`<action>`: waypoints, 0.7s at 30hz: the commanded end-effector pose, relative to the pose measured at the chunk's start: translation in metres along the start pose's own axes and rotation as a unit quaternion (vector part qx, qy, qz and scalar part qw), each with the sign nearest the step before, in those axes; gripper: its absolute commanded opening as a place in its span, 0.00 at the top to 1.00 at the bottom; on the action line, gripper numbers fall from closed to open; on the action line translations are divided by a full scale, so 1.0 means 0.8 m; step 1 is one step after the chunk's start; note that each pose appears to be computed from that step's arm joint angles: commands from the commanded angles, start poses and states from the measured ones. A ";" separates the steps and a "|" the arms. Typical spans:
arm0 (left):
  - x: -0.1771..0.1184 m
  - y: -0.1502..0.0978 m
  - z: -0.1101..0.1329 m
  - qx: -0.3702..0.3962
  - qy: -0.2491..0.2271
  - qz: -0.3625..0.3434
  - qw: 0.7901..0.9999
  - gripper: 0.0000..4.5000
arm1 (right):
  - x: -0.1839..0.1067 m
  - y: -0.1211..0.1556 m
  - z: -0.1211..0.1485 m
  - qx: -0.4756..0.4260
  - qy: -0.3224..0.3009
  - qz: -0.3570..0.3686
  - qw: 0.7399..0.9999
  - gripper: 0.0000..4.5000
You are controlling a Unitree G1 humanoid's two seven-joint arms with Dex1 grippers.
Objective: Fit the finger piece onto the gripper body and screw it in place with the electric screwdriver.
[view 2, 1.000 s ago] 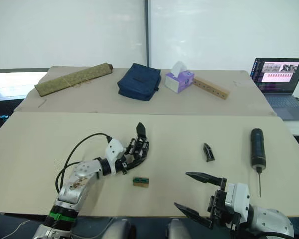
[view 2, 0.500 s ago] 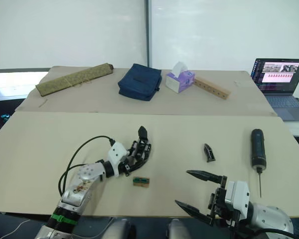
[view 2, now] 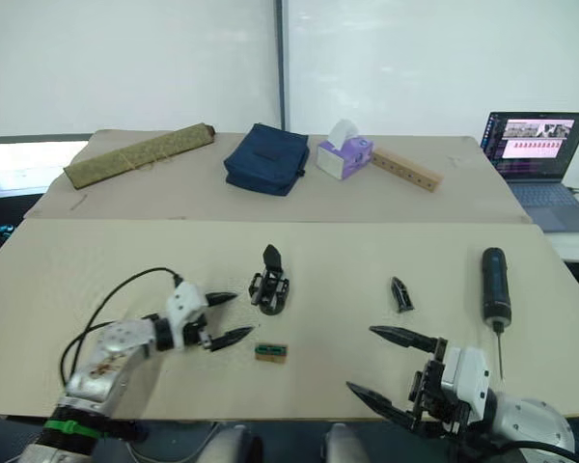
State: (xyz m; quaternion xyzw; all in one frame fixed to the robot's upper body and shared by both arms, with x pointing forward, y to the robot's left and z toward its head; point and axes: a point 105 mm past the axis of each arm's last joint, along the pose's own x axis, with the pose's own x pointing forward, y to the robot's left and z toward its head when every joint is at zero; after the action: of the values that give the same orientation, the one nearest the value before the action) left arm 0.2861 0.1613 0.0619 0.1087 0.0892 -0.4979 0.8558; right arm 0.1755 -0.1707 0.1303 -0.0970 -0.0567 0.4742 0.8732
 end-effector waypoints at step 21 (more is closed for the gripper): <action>-0.045 -0.003 0.163 0.046 -0.189 -0.140 0.971 0.01 | -0.023 -0.104 -0.031 0.120 0.246 -0.288 0.918 0.00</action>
State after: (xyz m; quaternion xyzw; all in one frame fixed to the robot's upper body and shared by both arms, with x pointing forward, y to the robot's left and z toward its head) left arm 0.2754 0.1620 0.1875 0.0274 -0.0605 -0.6177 0.7836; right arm 0.2343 -0.2291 0.1276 -0.0976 0.1578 0.1735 0.9672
